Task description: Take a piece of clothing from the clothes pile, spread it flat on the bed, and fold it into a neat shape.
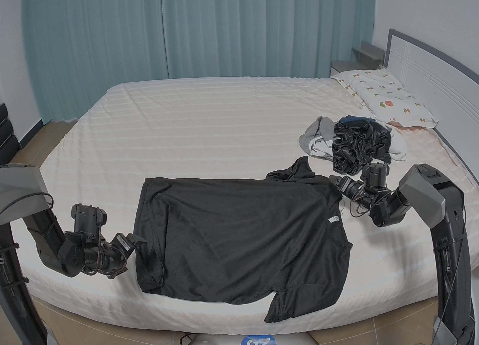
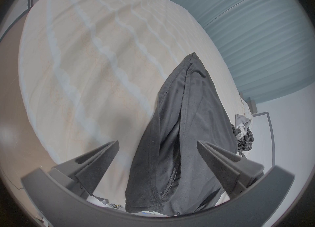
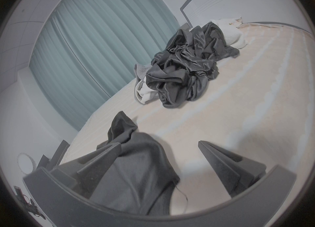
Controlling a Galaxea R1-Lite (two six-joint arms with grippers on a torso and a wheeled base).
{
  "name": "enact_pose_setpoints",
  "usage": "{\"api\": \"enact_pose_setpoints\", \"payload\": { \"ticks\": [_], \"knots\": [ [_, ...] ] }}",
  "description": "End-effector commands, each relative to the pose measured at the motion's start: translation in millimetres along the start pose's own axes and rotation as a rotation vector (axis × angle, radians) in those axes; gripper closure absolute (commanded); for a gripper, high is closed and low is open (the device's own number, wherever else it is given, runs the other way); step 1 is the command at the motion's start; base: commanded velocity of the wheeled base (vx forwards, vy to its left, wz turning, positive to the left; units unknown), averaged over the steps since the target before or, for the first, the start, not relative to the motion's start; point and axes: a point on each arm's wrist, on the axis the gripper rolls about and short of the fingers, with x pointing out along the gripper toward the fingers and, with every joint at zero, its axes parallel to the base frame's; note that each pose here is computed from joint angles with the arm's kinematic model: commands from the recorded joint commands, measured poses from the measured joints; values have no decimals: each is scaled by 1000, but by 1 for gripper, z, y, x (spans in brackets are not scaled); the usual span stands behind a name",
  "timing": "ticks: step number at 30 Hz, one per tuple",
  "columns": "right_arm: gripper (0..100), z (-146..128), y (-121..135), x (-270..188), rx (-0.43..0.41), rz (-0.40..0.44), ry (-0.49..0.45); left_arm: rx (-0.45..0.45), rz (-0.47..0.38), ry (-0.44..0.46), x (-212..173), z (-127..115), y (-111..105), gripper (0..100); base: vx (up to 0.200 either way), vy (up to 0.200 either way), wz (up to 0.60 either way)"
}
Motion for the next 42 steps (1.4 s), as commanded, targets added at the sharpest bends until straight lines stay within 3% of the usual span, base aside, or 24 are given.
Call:
{"api": "enact_pose_setpoints", "payload": {
  "ticks": [1, 3, 5, 6, 8, 12, 22, 42],
  "knots": [
    [0, 15, 11, -57, -19, 37, -23, 78, -46, -4, -5, -22, -15, 0, 0, 0, 0],
    [0, 15, 11, -57, -19, 37, -23, 78, -46, -4, -5, -22, -15, 0, 0, 0, 0],
    [0, 13, 17, -91, -20, 36, -15, 151, -46, -72, -7, -40, -35, 0, 0, 0, 0],
    [0, 13, 17, -91, -20, 36, -15, 151, -46, -72, -7, -40, -35, 0, 0, 0, 0],
    [0, 10, 23, -118, -21, 30, 16, 197, -57, -164, -7, -52, -56, 0, 0, 0, 0],
    [0, 3, 34, -145, -31, 42, 51, 226, -81, -175, -6, -62, -68, 0, 0, 0, 0],
    [0, -25, 48, -179, -106, 95, 87, 243, -50, -152, 8, -64, -64, 0, 0, 0, 0],
    [0, -34, 41, -179, -106, 70, 102, 302, 60, -140, 37, -72, -48, 0, 0, 0, 0]
  ]
}}
